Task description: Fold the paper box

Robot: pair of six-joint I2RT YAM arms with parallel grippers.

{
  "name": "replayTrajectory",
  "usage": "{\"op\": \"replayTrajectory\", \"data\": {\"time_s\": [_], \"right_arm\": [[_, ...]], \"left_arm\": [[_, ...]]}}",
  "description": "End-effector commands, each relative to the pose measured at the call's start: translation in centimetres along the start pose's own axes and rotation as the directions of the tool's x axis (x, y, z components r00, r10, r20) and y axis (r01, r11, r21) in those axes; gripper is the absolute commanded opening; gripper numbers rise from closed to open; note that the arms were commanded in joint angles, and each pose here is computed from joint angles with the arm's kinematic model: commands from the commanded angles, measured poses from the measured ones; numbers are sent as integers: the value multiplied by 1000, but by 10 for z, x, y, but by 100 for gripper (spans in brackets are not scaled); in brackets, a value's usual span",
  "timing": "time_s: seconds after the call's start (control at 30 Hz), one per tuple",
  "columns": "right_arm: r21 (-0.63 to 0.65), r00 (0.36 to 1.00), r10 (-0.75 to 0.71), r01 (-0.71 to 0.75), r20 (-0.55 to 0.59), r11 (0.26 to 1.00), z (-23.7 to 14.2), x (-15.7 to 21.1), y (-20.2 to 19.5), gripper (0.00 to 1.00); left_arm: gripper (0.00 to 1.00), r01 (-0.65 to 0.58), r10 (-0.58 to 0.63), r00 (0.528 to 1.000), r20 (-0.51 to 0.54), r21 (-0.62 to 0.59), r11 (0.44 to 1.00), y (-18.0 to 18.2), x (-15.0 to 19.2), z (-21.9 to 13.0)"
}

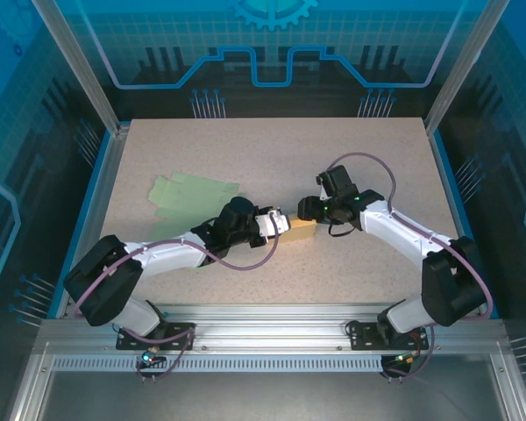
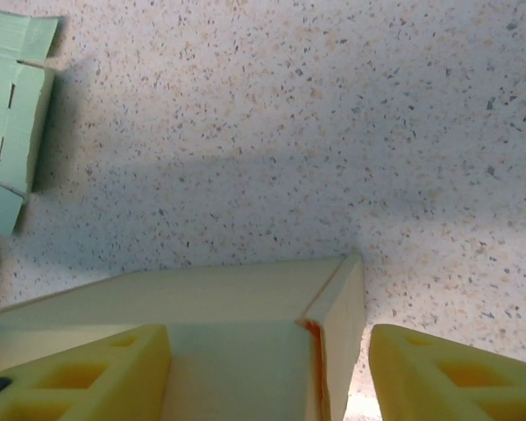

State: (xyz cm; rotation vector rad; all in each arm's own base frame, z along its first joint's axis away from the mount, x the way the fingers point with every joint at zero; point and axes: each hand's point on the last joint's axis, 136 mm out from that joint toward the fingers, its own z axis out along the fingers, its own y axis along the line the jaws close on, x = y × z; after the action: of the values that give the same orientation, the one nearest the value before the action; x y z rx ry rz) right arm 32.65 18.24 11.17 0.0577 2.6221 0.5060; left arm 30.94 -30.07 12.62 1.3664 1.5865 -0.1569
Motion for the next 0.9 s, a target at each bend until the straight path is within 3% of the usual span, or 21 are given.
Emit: {"op": "replayTrajectory", "data": {"time_s": [0.0, 0.1, 0.17, 0.3, 0.37, 0.5, 0.6, 0.63, 0.73, 0.87], "right_arm": [[49, 997, 29, -26, -74, 998, 15, 24, -20, 60], [57, 997, 35, -31, -69, 998, 20, 27, -24, 59], [55, 998, 38, -35, -52, 998, 24, 26, -25, 57], [71, 998, 47, -45, -39, 996, 37, 33, -35, 55], [74, 999, 50, -48, -20, 996, 41, 34, -39, 54], [64, 998, 58, -58, 0, 996, 47, 31, -38, 52], [34, 998, 62, -61, -10, 998, 47, 26, -29, 52], [27, 998, 59, -58, -10, 998, 45, 24, -26, 52], [25, 999, 38, -37, -16, 999, 36, 17, -21, 55], [15, 1000, 8, -8, 7, 1000, 17, -4, -11, 56]], "left_arm": [[37, 33, -27, 995, -101, 57, 998, -18, 24, 3], [38, 48, -43, 994, -100, 57, 997, -18, 23, 3], [55, 71, -67, 994, -81, 53, 996, -16, 17, 1], [78, 117, -116, 993, -29, 64, 991, -13, 0, -8], [81, 142, -142, 990, -3, 60, 988, -9, -9, -12], [77, 165, -167, 986, 12, 91, 982, -13, -14, -13], [52, 168, -164, 985, -47, 81, 983, -11, -5, -3], [49, 159, -154, 986, -63, 88, 983, -12, -3, -1], [54, 135, -128, 990, -65, 109, 985, -16, 0, 3], [53, 104, -96, 992, -77, 105, 989, -16, 4, 7]]}}
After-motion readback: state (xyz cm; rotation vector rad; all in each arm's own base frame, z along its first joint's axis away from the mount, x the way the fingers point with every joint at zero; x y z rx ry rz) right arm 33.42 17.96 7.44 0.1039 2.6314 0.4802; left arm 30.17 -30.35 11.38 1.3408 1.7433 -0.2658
